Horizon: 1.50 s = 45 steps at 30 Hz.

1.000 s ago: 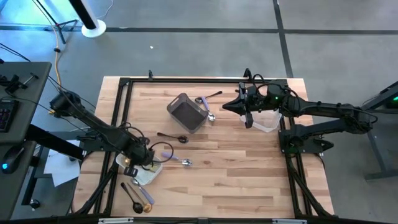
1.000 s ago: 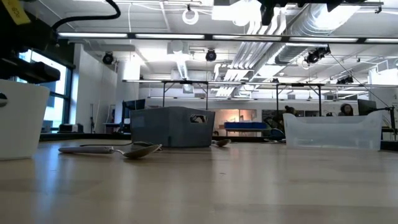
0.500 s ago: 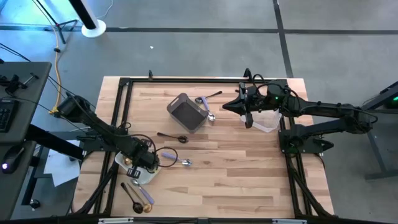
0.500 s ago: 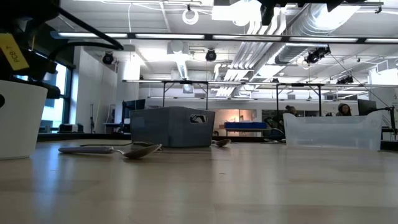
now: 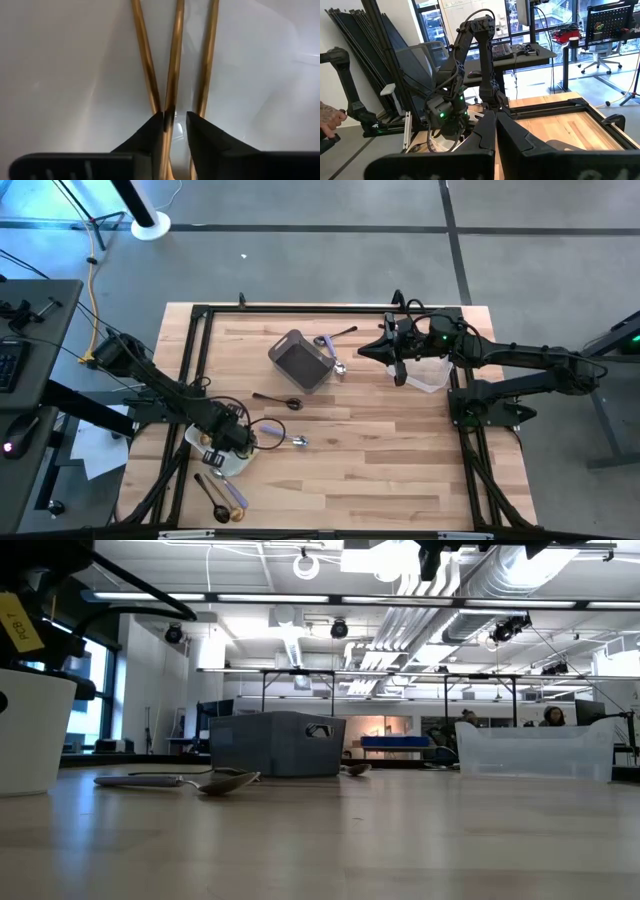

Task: Sort silverware by color (type)
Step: Put the top gold spoon into the white bin, then put the top right purple spoon into the black bin

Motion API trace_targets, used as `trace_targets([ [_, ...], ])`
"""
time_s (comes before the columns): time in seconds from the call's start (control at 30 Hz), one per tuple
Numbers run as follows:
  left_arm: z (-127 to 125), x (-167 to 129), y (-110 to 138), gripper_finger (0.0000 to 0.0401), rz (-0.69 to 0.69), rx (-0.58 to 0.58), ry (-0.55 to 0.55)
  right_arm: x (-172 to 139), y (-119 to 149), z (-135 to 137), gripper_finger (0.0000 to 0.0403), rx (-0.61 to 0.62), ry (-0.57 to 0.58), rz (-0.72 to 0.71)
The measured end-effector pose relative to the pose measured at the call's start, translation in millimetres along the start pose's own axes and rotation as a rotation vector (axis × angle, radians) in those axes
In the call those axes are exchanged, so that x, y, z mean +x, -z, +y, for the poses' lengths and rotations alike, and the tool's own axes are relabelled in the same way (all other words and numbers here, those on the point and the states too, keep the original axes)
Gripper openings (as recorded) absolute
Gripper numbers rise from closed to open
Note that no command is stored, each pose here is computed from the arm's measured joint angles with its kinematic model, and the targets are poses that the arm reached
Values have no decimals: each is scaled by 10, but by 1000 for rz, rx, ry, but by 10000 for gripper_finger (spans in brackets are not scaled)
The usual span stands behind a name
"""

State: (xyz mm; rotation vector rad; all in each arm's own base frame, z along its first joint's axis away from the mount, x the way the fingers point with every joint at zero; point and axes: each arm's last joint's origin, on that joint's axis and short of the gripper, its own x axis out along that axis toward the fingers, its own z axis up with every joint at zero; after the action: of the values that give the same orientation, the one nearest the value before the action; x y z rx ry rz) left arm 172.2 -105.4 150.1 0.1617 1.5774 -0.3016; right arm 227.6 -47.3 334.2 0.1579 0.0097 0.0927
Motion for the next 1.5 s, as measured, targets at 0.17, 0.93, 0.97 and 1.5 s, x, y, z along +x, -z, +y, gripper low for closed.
trace_targets([
  [0.17, -5, -2, 1, 115, 5, -14, 16, 0, 0, 0, 0, 0, 0, 0],
  [0.93, 157, -1095, 124, 140, -161, -57, -9, 0, 29, -4, 0, 2, 4, 29],
  [0.97, 181, -1219, 151, 140, -217, -69, -27, 0, 29, -4, 0, 1, 4, 28],
  [1.5, 853, -2762, 273, 138, -1308, -333, -428, 0, 19, -3, 0, 6, 3, 20],
])
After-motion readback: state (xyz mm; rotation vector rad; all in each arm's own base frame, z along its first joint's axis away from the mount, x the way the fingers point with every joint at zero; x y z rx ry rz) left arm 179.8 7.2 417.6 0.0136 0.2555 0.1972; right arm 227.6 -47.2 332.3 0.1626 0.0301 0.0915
